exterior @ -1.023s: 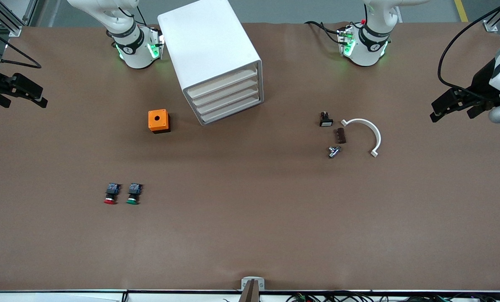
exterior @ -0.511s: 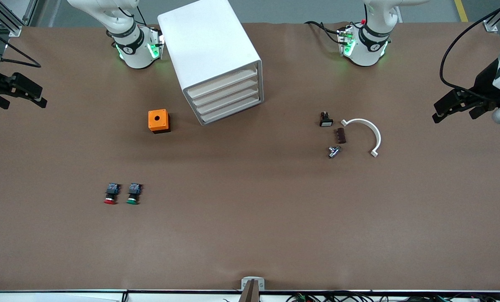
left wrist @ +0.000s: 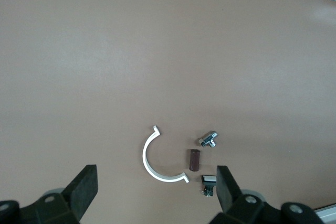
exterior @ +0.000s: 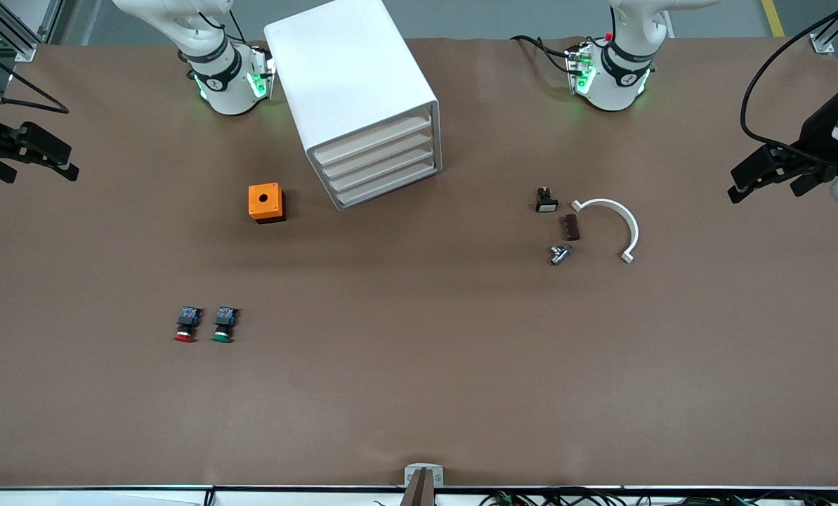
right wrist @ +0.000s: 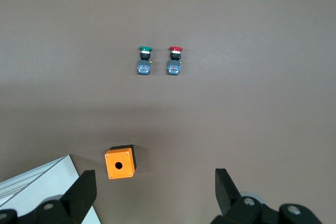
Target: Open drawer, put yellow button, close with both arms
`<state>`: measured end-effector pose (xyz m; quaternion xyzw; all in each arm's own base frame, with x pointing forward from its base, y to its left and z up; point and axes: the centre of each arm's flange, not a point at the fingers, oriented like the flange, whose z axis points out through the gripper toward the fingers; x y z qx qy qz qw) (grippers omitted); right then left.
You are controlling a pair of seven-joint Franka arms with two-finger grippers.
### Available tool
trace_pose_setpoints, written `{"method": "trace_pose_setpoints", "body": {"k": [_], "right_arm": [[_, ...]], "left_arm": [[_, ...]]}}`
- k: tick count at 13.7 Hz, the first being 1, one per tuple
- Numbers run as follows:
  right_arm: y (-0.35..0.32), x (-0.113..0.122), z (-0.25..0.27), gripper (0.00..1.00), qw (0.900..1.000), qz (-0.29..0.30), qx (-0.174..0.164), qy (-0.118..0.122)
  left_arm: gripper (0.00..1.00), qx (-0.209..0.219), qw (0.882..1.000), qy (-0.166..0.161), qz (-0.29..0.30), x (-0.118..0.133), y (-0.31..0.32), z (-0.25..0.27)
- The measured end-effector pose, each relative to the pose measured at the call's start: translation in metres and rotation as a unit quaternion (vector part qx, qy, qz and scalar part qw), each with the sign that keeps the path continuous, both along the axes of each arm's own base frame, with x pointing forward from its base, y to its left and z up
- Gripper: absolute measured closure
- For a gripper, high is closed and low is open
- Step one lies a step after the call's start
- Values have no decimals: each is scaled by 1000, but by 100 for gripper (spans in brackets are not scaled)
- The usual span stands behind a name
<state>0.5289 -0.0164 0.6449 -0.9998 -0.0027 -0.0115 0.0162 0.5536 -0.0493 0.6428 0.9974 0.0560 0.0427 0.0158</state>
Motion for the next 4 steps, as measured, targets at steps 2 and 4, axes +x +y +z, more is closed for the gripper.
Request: {"method": "trace_pose_setpoints", "body": {"k": [2,4], "right_arm": [[-2,0,0,0,1000,-1,0,0],[-3,0,0,0,1000,-1,0,-1]], "left_arm": [[0,0,1000,1,2,0,2,0],[0,0,1000,0,2,0,2,1]]}}
